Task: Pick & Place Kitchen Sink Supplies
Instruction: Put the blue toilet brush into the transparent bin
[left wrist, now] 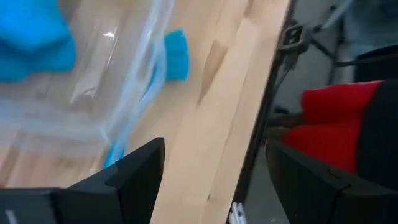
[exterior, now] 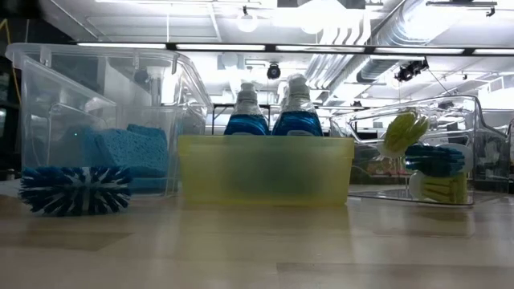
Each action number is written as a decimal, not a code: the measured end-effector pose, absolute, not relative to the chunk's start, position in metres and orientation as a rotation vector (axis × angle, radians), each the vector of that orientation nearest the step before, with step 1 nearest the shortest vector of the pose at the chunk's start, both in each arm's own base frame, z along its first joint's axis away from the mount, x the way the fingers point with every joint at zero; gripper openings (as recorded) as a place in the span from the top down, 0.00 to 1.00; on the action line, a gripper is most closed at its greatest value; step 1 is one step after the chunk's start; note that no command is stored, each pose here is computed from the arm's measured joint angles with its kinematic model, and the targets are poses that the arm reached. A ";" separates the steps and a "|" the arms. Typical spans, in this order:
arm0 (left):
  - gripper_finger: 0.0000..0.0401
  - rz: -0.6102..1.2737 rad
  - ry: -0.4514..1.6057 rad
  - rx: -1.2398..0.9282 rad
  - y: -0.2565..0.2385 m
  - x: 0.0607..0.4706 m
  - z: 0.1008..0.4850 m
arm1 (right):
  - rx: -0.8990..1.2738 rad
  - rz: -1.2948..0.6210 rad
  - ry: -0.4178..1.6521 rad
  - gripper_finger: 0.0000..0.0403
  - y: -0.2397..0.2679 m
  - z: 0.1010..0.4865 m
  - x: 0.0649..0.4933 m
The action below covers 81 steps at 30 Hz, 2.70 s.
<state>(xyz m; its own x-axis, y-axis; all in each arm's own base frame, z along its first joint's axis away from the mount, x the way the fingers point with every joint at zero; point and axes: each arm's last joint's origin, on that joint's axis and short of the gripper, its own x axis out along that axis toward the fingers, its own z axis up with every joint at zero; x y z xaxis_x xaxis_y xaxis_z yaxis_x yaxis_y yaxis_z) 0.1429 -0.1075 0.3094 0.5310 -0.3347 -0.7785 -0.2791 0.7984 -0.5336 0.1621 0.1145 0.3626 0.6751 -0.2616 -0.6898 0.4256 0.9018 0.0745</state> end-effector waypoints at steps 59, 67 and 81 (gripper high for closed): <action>0.86 0.178 1.425 -0.427 -0.155 0.101 0.142 | 0.311 -0.166 0.701 0.54 0.140 0.370 0.162; 0.89 -0.021 1.450 -0.562 -0.176 0.109 0.156 | 0.319 -0.158 0.702 0.54 0.136 0.373 0.158; 0.89 -0.203 1.272 -0.791 -0.206 0.129 0.194 | 0.299 -0.128 0.677 0.54 0.128 0.381 0.150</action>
<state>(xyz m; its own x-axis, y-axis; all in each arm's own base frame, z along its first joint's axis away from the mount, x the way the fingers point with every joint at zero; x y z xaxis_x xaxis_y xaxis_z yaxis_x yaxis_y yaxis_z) 0.1286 -0.2055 0.1940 0.3169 -0.5484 -0.7738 -0.2805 0.7252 -0.6288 0.1502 0.1278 0.3806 0.7739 -0.0197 -0.6330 0.2129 0.9495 0.2306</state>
